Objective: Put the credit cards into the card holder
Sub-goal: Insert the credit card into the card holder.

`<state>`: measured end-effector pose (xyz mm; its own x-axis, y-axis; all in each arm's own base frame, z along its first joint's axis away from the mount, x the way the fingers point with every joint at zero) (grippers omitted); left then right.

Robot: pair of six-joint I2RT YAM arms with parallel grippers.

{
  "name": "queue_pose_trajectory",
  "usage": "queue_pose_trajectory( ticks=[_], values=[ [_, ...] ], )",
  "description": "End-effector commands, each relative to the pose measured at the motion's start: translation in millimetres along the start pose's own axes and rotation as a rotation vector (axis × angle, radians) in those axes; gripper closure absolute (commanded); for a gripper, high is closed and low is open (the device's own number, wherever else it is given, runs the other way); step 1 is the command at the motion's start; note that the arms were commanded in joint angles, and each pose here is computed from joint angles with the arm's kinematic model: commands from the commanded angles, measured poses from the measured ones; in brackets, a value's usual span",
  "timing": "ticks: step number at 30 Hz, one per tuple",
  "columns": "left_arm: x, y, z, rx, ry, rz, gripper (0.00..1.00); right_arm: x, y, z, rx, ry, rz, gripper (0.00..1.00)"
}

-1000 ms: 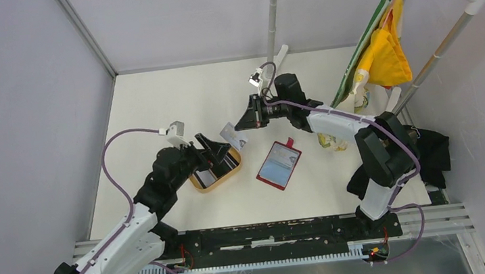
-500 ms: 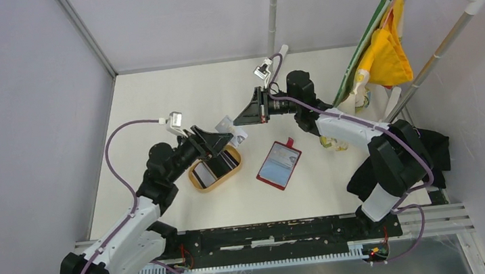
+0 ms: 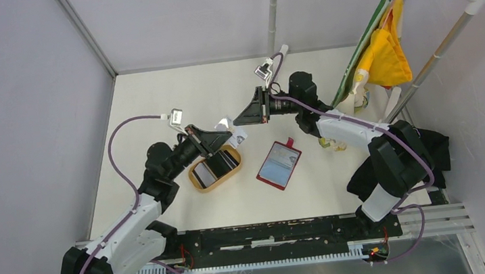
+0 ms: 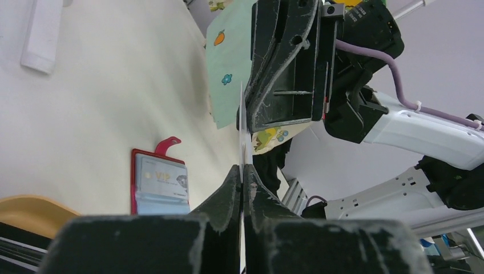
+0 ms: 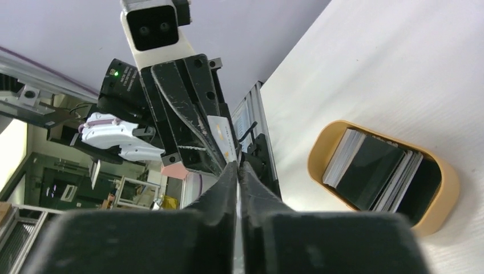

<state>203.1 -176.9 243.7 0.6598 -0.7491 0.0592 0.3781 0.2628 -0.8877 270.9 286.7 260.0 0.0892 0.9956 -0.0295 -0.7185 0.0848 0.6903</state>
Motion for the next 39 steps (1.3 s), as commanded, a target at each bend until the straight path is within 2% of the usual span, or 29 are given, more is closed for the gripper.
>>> queue_pose_trajectory(
  ticks=[1,2,4,6,7,8,10,11,13,14,15,16,21,24,29,33,39],
  values=[
    [-2.9,-24.8,9.6,0.131,-0.016,-0.111,0.98,-3.3,35.8,14.4,-0.235,-0.032,0.167,0.84],
    [-5.4,-23.9,8.7,0.163,-0.013,-0.108,0.98,-6.1,41.4,16.9,-0.329,-0.031,0.220,0.69],
    [-10.4,-19.5,5.0,0.214,0.007,-0.094,0.98,-11.4,51.2,19.9,-0.511,0.017,0.331,0.59],
    [-16.5,-14.5,-0.7,0.253,0.036,-0.086,0.98,-15.3,50.4,24.7,-0.606,0.062,0.339,0.47],
    [-19.7,-12.6,-3.7,0.273,0.046,-0.091,0.98,-17.0,47.6,30.5,-0.709,0.070,0.321,0.42],
    [-22.7,-10.9,-7.1,0.289,0.059,-0.098,0.98,-18.5,44.2,35.5,-0.751,0.105,0.262,0.40],
    [-27.7,-7.7,-12.8,0.313,0.086,-0.110,0.98,-24.3,35.5,49.7,-0.991,0.201,0.115,0.37],
    [-29.3,-7.3,-15.0,0.321,0.099,-0.121,0.98,-28.6,32.7,54.7,-1.049,0.249,0.033,0.36],
    [-30.2,-7.4,-18.9,0.326,0.124,-0.149,0.98,-38.5,31.8,66.1,-1.179,0.278,-0.084,0.33],
    [-29.9,-8.8,-20.2,0.327,0.135,-0.171,0.98,-43.9,34.4,66.7,-1.248,0.280,-0.103,0.25],
    [-28.9,-10.0,-21.8,0.327,0.152,-0.192,0.98,-47.4,33.7,63.0,-1.303,0.280,-0.101,0.05],
    [-27.1,-10.5,-23.1,0.326,0.168,-0.206,0.98,-50.8,36.8,57.6,-1.319,0.274,-0.088,0.02],
    [-14.1,-8.3,-32.8,0.320,0.253,-0.262,0.98,-54.4,53.3,21.1,-1.167,0.233,0.134,0.02],
    [-5.4,-9.2,-40.7,0.337,0.282,-0.281,0.98,-61.1,52.9,4.1,-1.153,0.211,0.128,0.02],
    [6.4,-10.8,-55.6,0.377,0.284,-0.271,0.98,-63.2,37.1,-24.9,-0.933,0.127,0.088,0.03],
    [12.6,-11.2,-57.4,0.385,0.272,-0.264,0.98,-59.4,33.7,-28.6,-0.823,0.103,0.109,0.09],
    [16.0,-13.0,-57.7,0.370,0.252,-0.277,0.98,-57.5,37.5,-38.8,-0.684,0.080,0.182,0.23]
  ],
)
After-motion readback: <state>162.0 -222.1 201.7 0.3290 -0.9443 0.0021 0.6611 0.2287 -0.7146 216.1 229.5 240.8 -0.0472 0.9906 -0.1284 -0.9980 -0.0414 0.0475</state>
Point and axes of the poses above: each gripper's point midway between its finger pads, its own x axis out along the fingers, its own y axis along the line the jaws close on, z = x × y, the point moved 7 cm from there along -x, back along the fingers, and after that the axes turned 13 degrees about -x, right-handed, at the moved point
